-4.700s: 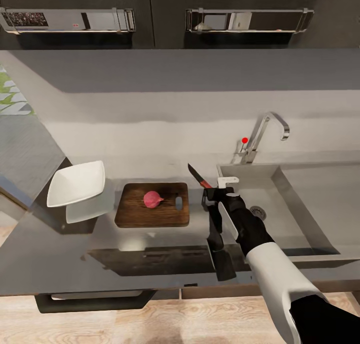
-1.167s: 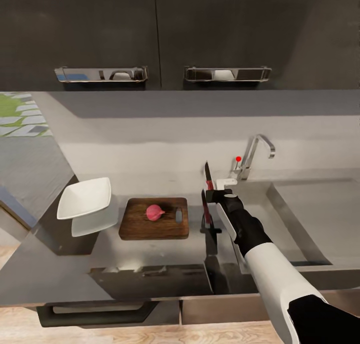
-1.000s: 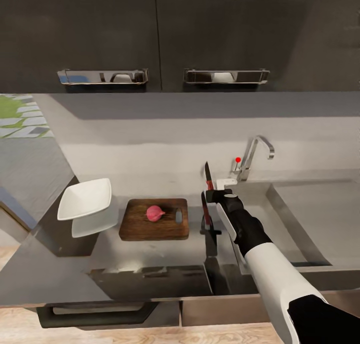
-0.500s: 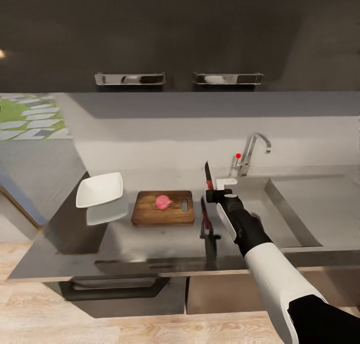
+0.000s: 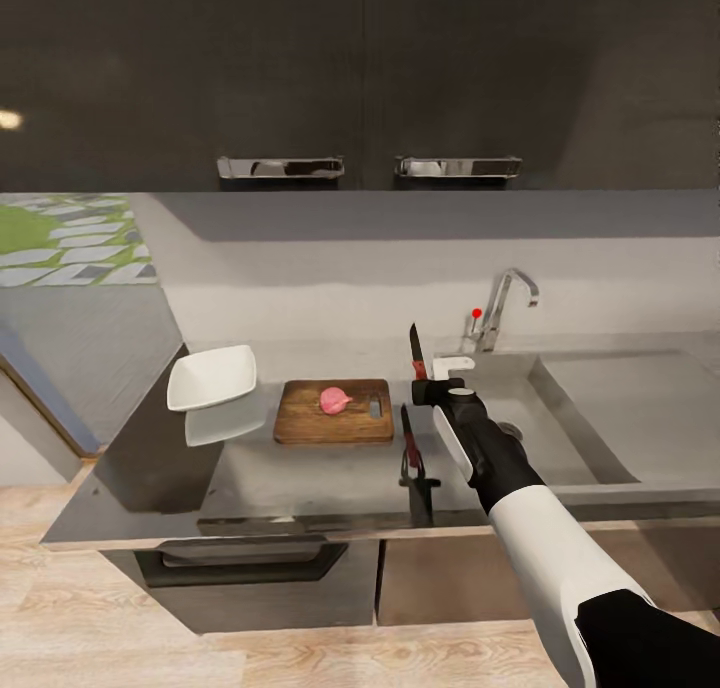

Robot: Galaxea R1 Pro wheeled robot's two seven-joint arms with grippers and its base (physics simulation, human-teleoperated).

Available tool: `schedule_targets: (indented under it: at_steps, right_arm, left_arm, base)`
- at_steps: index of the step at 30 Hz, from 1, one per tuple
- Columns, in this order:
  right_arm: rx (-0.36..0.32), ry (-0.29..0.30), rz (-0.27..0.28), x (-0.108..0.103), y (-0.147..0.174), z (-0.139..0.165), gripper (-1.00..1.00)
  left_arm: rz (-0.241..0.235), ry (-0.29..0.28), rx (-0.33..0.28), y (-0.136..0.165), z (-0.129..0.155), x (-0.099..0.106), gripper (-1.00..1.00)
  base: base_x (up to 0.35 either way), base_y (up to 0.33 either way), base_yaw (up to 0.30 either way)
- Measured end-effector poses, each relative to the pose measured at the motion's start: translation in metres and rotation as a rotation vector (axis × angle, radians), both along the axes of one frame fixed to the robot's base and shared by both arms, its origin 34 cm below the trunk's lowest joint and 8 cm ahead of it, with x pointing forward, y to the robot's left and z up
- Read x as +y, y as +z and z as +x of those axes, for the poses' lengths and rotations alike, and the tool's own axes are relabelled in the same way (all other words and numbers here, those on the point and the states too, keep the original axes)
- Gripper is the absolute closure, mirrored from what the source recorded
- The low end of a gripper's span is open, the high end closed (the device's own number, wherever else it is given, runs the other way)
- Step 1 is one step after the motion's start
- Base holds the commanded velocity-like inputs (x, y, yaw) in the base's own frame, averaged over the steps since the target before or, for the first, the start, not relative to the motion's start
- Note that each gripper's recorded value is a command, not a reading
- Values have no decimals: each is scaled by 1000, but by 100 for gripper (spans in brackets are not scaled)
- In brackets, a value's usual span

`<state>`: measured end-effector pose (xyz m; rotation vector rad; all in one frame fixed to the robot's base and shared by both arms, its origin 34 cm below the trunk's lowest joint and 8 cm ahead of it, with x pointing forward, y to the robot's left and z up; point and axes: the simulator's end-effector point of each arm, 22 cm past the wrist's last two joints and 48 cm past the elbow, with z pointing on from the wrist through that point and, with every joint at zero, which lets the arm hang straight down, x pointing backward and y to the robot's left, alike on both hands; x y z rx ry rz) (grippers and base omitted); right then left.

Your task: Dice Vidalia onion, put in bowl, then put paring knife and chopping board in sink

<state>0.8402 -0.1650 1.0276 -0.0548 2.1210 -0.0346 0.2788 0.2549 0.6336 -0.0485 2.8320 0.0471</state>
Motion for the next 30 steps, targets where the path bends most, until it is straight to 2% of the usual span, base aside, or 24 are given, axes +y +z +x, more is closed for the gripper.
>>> schedule_targets:
  at_steps: [30]
  right_arm:
    - [-49,-1,0,-1,35,-2,100]
  left_arm:
    - [0,1,-46,8,17,0,-100]
  base:
    - [0,0,0]
